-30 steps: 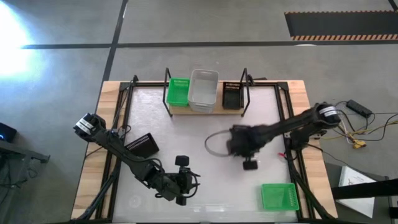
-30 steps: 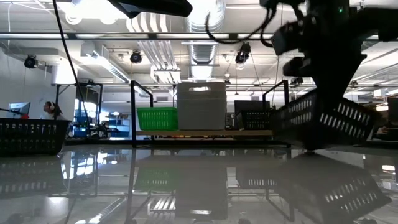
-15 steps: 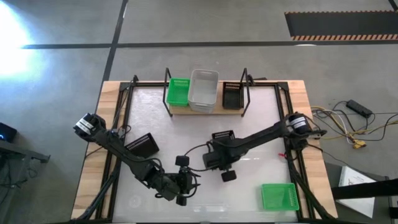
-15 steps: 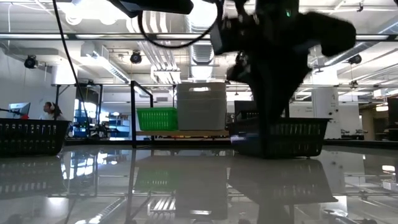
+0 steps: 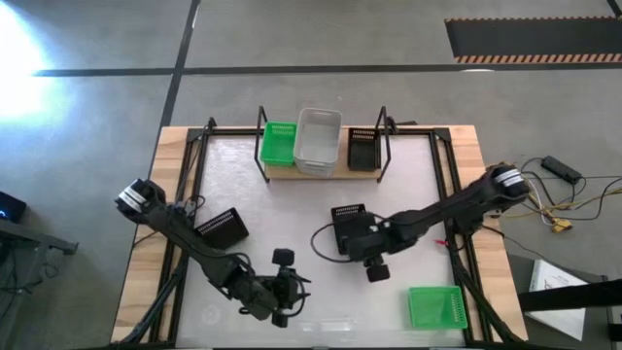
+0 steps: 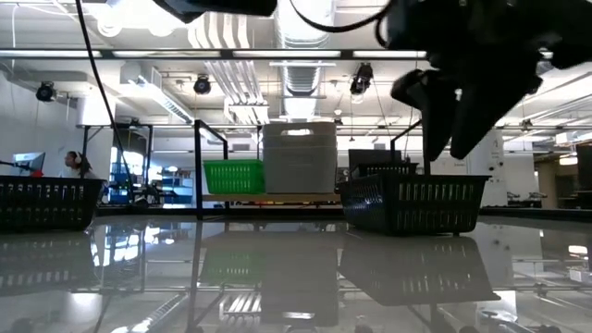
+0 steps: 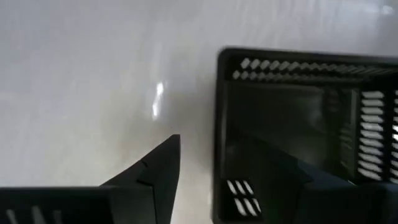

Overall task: Stack baskets on shelf by color
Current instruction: Stack the top black bin on the black bin on the shelf

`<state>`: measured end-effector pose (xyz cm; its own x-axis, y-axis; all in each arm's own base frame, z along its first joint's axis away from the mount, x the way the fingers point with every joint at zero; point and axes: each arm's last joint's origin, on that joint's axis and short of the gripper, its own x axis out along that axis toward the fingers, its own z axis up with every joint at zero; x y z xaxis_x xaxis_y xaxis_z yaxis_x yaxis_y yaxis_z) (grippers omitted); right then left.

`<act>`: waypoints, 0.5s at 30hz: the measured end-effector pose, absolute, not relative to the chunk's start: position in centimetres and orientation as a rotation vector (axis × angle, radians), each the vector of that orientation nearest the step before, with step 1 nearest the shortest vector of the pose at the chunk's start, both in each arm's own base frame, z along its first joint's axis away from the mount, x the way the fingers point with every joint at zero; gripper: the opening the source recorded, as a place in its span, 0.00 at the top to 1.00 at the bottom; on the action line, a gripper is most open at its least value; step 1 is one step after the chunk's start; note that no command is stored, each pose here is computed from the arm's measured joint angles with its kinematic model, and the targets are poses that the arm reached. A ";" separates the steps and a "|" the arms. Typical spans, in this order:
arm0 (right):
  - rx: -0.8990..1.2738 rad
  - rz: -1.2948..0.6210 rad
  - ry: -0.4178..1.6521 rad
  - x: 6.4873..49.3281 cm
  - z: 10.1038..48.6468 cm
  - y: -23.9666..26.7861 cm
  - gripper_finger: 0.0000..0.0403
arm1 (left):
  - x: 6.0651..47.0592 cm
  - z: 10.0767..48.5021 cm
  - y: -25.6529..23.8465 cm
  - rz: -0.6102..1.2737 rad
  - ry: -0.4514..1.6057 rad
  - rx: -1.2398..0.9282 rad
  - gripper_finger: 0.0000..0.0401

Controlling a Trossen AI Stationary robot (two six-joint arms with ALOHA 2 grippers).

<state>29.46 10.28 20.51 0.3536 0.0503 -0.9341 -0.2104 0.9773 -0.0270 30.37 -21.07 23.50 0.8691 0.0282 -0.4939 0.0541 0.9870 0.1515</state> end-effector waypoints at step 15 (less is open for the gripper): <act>-0.146 0.190 1.061 29.4 16.7 10.4 0.88 | 30.6 23.2 -21.2 -0.014 0.508 0.158 0.68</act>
